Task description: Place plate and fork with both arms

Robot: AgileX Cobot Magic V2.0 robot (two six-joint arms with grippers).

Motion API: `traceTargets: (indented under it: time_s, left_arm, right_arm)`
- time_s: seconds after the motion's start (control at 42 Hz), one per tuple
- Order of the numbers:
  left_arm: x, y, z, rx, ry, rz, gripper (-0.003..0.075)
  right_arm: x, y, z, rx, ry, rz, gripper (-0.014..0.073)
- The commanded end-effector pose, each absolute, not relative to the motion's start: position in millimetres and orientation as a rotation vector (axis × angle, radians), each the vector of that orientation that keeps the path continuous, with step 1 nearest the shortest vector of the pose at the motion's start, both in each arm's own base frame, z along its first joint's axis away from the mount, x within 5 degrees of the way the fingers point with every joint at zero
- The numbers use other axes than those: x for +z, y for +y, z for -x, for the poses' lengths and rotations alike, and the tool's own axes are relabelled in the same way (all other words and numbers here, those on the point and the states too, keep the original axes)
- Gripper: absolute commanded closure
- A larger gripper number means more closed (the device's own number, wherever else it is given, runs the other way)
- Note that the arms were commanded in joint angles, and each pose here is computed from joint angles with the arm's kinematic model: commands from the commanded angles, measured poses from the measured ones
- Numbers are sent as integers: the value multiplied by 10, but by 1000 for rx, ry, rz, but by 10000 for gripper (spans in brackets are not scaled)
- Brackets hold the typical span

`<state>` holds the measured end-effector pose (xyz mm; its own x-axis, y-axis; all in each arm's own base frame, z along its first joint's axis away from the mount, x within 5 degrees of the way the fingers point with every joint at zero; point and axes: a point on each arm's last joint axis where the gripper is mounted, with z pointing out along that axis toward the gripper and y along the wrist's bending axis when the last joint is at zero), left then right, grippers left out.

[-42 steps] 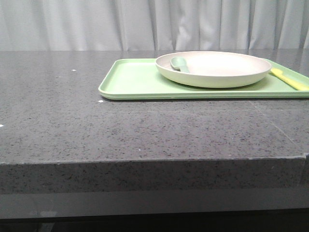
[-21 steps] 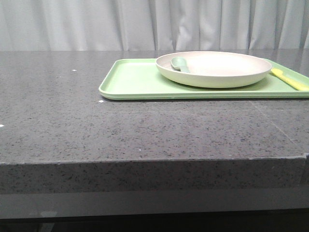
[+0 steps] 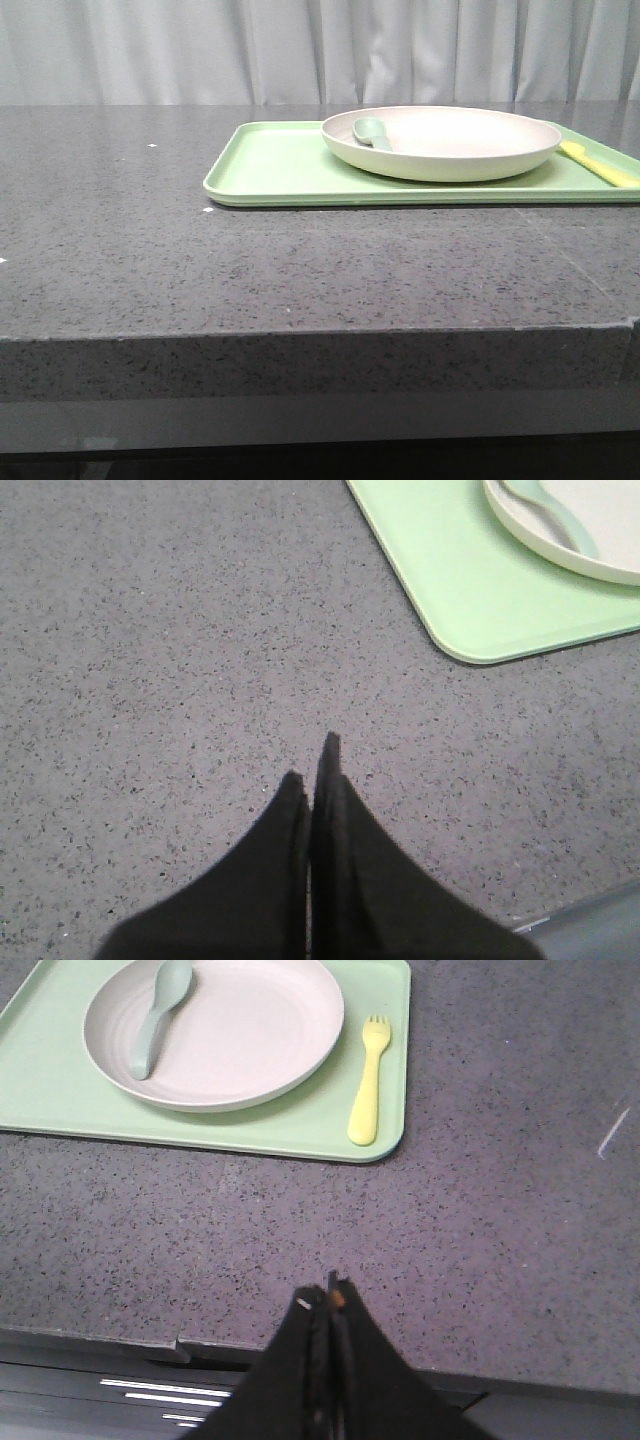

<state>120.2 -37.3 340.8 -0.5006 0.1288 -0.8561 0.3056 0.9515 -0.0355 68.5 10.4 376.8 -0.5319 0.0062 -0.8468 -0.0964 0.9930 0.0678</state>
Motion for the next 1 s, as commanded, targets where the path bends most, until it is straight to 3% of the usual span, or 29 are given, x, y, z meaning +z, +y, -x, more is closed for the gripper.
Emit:
traceTargets:
  time_s: [0.0,0.357,0.572,0.977]
  left_arm:
    - [3491,-273,-1156,-157,1908,-239,738]
    - [2716,13,-669,44,1520,-10,738]
    - [2292,45,-557,56,1453,67,738]
    - [2148,33,-536,-2,1426,84,738]
  right_arm:
    - [3880,104,-712,131,2042,58,663]
    - [3880,104,-712,131,2042,58,663]
    - [3880,104,-712,131,2042,58,663]
    - [3878,104,-711,131,2045,58,663]
